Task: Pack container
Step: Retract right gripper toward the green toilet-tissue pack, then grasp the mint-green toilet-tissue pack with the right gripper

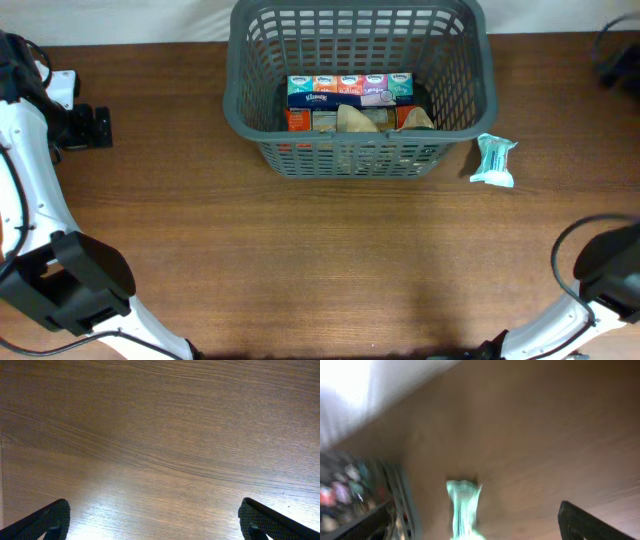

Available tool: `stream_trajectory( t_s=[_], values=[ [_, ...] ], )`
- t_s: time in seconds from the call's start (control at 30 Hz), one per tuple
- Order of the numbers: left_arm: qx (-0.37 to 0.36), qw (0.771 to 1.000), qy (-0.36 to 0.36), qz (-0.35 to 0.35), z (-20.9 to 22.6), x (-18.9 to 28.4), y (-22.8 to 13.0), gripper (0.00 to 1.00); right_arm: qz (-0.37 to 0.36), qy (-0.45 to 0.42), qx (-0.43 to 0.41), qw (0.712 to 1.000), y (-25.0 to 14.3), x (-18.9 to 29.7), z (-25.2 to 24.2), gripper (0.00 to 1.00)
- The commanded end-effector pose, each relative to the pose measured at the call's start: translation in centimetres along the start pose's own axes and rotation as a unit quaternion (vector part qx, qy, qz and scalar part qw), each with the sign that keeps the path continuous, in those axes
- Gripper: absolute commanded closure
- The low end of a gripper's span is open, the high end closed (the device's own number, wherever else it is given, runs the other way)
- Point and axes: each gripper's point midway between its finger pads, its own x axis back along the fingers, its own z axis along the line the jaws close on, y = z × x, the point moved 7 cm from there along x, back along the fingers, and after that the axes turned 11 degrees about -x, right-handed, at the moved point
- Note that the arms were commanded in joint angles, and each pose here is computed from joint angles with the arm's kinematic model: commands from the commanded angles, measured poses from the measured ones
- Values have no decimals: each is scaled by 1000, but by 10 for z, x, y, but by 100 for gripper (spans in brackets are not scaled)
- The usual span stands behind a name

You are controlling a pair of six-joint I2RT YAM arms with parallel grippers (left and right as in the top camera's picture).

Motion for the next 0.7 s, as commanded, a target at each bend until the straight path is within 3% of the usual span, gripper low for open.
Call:
stream_trajectory(
  t_s=[0.0,0.27,0.37,0.67],
  values=[
    [8,1000,-5,-1,0,0,-1,1,90,48,19,995,-51,-63,8,1],
    [8,1000,-5,-1,0,0,-1,1,160,52,104,980,-124,-132,14,1],
    [9,1000,-5,-1,0,0,-1,1,156,-1,121,980,-142,-151,9,1],
    [8,1000,-5,-1,0,0,-1,1,152,-9,126,980,-147,-157,6,1]
  ],
)
